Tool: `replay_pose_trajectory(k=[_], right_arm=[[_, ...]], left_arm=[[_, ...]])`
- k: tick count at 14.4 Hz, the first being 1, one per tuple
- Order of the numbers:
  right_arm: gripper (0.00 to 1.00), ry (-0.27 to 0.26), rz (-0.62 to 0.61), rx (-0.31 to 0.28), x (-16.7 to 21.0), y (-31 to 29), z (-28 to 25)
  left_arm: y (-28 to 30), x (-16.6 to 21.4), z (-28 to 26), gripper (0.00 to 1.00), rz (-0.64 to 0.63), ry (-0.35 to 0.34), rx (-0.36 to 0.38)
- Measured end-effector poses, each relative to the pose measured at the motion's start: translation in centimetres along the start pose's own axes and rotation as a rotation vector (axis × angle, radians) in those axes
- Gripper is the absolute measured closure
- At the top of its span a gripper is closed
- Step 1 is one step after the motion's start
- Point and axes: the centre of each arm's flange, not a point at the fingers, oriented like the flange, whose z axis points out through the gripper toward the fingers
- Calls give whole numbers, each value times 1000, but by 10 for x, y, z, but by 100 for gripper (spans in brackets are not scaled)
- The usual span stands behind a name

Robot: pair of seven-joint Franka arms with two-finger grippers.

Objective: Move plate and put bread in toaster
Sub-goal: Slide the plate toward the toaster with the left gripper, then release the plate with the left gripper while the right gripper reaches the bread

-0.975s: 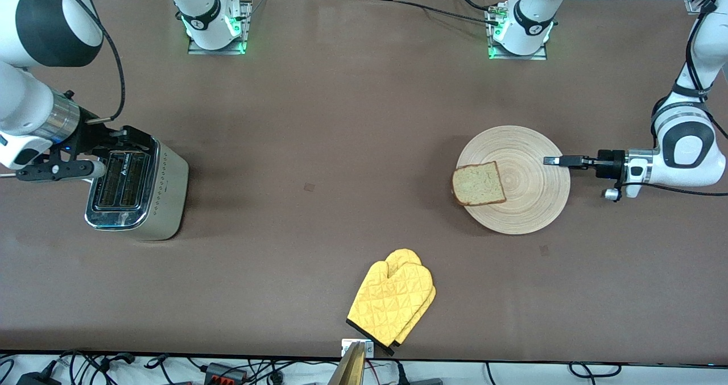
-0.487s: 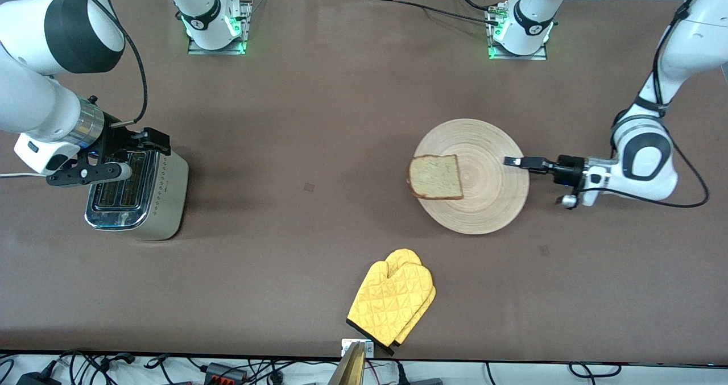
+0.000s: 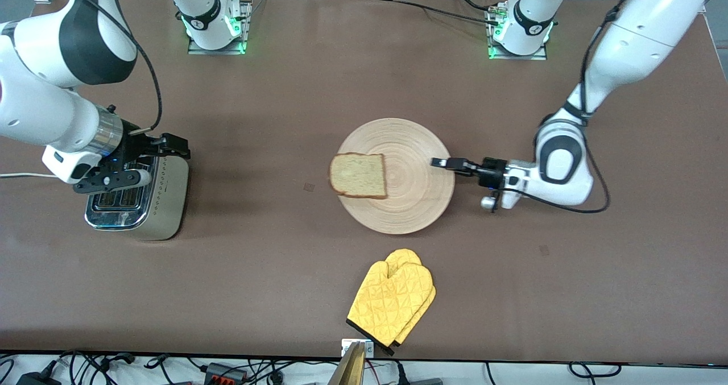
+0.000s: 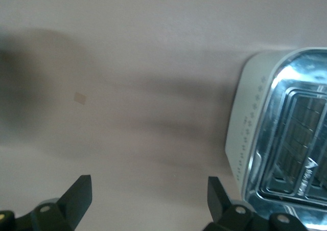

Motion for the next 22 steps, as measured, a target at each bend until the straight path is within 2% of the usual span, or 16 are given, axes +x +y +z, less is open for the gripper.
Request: replay_pose_trajectory(k=[4, 6, 10, 13, 19, 22], right_arm=[[0, 6, -2, -1, 1, -2, 1], [0, 13, 3, -1, 2, 1, 3], [0, -1, 20, 45, 8, 1, 31], [0, -9, 25, 51, 8, 3, 38], [0, -25, 33, 56, 13, 5, 55], [0, -35, 32, 61, 19, 4, 70]], left_arm=[[3, 2, 80, 91, 1, -37, 15], [-4, 3, 105, 91, -2, -32, 48], [-14, 2, 151, 91, -46, -16, 27], [-16, 2, 183, 91, -53, 5, 41], [-28, 14, 179, 91, -59, 30, 50], [-36, 18, 168, 91, -39, 25, 89]])
